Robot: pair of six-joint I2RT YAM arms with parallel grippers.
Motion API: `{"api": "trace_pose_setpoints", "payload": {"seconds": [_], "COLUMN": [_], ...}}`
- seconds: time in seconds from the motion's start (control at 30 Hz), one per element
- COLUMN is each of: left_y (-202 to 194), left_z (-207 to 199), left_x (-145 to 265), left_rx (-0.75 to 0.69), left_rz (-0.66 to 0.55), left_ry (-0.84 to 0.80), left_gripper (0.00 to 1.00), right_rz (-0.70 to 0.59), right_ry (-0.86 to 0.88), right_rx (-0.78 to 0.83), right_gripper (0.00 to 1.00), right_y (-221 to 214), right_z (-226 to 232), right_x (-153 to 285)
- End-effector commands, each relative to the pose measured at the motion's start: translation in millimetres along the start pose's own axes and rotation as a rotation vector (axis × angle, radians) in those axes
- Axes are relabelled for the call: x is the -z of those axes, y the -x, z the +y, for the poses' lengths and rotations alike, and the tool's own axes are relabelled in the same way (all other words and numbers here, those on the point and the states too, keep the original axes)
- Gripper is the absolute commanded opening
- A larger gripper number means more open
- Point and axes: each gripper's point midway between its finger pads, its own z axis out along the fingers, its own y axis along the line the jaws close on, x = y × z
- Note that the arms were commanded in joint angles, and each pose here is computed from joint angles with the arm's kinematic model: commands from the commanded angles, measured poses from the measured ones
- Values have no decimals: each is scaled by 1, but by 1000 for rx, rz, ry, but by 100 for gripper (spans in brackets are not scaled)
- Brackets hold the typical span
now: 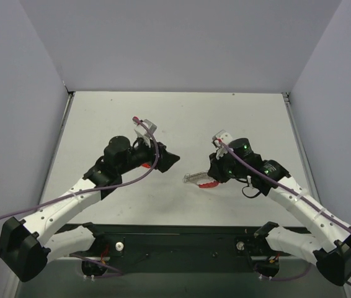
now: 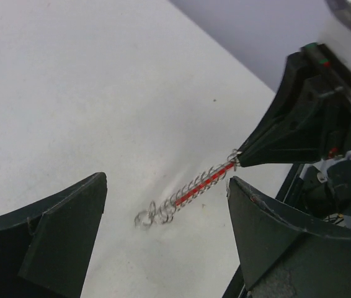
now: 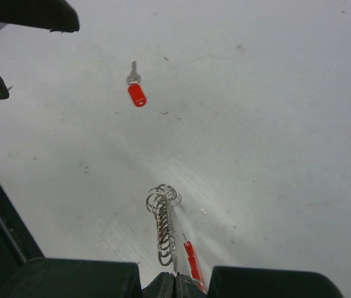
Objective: Put the keys on the keyring
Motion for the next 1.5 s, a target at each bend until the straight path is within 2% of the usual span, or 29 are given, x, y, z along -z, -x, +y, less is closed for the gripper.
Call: {"api": "trace_pose_setpoints", "payload": {"seconds": [0.0,0.23,0.33,0.53,0.67,0.73,0.77,0.8,0.9,1.27,1.47], "left_y": [35,36,34,34,43,44,49,50,54,67,70], "left_z": [-48,-87,-100,-112,-119,-120,-123,-124,-130,-155,-160], "left_x": [19,40,46,49,52,51,51,50,49,59,59], "left_rx": [-160,-220,-231,-227,-220,-196,-203,-198,-181,-141,-138], "left_rz": [-145,-169,-152,-134,-180,-184,-204,-210,-224,-290,-277], "left_ry": [-252,-468,-552,-616,-646,-655,-669,-675,-724,-915,-955], "left_gripper": [88,77,77,76,73,73,73,72,72,70,64], "right_rz": [-111,-174,-211,-278,-344,-443,-466,-572,-661,-763,-786], "right_ry": [228,458,533,658,667,634,630,619,590,636,642], "right_rx": [145,229,264,312,279,264,206,230,207,188,190], "right_gripper": [0,0,0,0,0,0,0,0,0,0,0], "right_y": [28,42,49,64,79,94,98,115,122,136,141], "right_z": [37,71,81,100,105,103,104,105,102,109,109], "right_x": [21,48,60,83,92,97,99,108,116,129,131]}}
